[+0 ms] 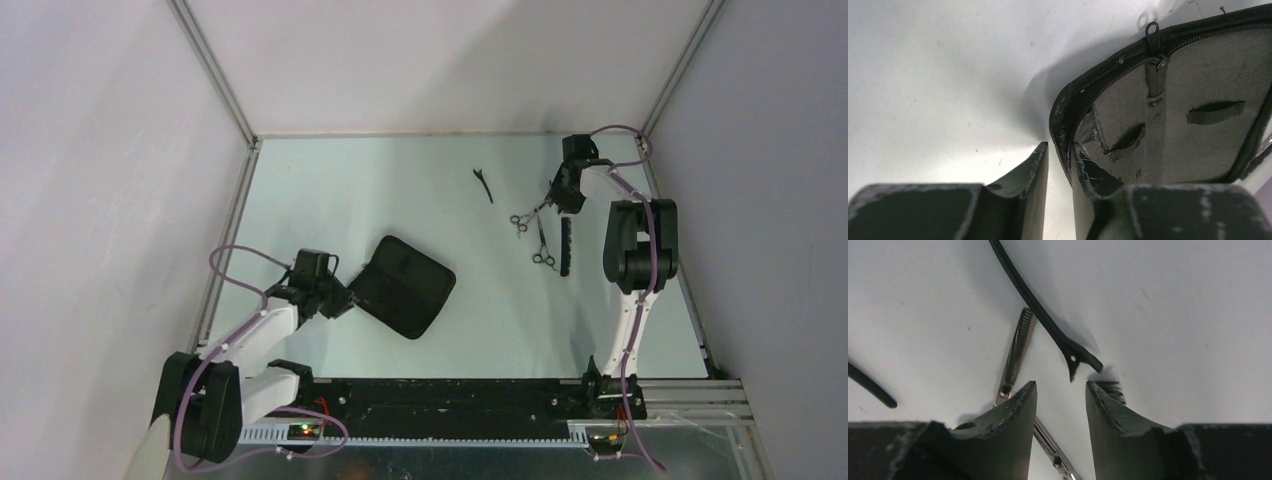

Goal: Sort the hair-cutting tools

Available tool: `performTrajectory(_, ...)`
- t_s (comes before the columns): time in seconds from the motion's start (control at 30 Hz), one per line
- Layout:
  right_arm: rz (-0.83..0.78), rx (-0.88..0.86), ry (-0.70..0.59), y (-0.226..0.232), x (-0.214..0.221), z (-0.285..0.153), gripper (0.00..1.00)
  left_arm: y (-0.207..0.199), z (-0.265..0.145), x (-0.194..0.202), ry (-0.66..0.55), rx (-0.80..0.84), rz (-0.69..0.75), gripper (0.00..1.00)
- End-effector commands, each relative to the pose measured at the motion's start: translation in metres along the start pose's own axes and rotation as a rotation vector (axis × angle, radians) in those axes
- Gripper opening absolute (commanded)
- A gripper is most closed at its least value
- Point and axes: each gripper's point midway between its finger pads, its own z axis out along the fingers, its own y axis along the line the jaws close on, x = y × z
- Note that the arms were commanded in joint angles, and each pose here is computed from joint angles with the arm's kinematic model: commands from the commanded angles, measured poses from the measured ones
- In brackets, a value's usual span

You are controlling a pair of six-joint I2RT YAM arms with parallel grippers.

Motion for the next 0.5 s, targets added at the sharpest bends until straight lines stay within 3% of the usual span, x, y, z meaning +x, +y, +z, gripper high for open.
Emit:
performTrajectory(0.0, -0.010, 0.014, 0.004, 0.004, -0.015, 0.010, 0.44, 0.003, -0.008, -0.007, -0.055, -0.011, -0.023, 0.33)
performTrajectory(0.17, 0.001, 0.040, 0.022, 0.001, -0.020, 0.020, 0.42, -0.002, -0.022, -0.018, -0.107, 0.005, -0.002, 0.65)
performTrajectory(0.27, 0.014, 0.065, 0.067, -0.007, -0.011, 0.025, 0.42, -0.007, -0.038, -0.031, -0.159, 0.008, 0.038, 0.78)
performTrajectory(0.47, 0.037, 0.066, 0.112, -0.011, -0.006, 0.031, 0.40, -0.026, -0.072, -0.058, -0.273, 0.049, 0.110, 0.90)
